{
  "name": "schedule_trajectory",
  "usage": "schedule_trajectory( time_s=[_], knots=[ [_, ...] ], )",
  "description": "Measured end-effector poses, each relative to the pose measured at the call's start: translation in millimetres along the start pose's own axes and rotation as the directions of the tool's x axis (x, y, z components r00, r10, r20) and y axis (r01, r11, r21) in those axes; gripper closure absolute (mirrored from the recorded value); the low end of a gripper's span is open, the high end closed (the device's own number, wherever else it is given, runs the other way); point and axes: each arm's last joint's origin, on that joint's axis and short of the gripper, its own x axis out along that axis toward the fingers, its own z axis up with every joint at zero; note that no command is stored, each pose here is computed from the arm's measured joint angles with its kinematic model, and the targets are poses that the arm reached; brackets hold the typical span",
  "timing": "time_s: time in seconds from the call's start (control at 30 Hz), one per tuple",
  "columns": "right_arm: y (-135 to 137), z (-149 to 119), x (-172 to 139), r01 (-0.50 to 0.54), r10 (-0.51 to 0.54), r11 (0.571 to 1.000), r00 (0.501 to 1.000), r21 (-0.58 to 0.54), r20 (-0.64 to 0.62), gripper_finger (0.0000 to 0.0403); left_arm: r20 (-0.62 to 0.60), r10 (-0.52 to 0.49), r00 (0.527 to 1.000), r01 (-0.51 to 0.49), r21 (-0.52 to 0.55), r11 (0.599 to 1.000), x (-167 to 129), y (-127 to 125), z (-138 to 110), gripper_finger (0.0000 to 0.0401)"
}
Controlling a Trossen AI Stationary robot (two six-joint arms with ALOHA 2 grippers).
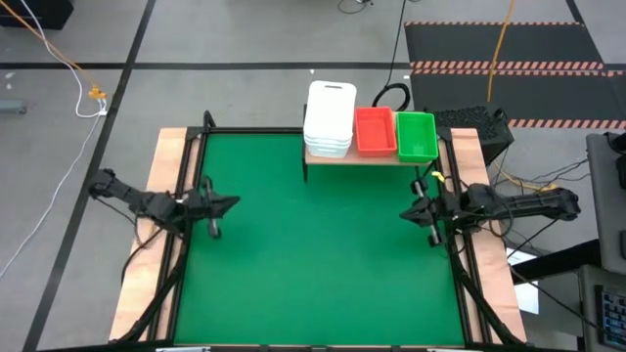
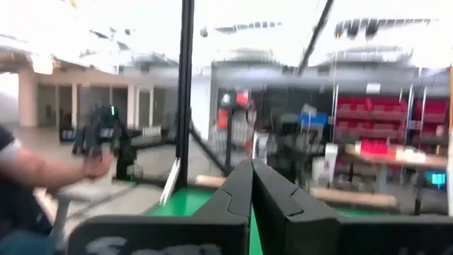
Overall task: Stack baskets on shelf by color
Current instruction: Return to Home Position
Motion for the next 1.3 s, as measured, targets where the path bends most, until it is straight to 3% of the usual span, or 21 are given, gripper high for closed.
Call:
schedule_trajectory(
  time_s=[0.13, 0.27, 0.53, 0.9, 1.3],
  knots=[
    [0, 7, 0, -0.004, 0.005, 1.000, 0.997, -0.014, 0.071, 0.0403, -0.022, -0.143, 0.989, 0.144, 0.068, 0.987, 4, 1, -4, 0.0396],
    [0, 4, 0, -0.004, 0.005, 1.000, 0.999, -0.029, 0.040, 0.0403, -0.055, -0.206, 0.977, 0.210, 0.077, 0.975, 7, 5, -9, 0.0398],
    [-2, -23, -1, 0.044, -0.048, 0.999, 0.972, -0.024, -0.229, 0.0403, -0.079, -0.140, 0.987, 0.147, 0.090, 0.985, 12, 19, -11, 0.0397],
    [-2, -18, 1, 0.038, -0.048, 0.998, 0.982, -0.055, -0.182, 0.0403, -0.083, -0.152, 0.985, 0.158, 0.072, 0.985, 13, 20, -12, 0.0362],
    [-2, -19, 0, 0.040, -0.048, 0.998, 0.982, -0.051, -0.183, 0.0403, -0.059, -0.147, 0.987, 0.151, 0.069, 0.986, 13, 21, -10, 0.0359]
  ],
)
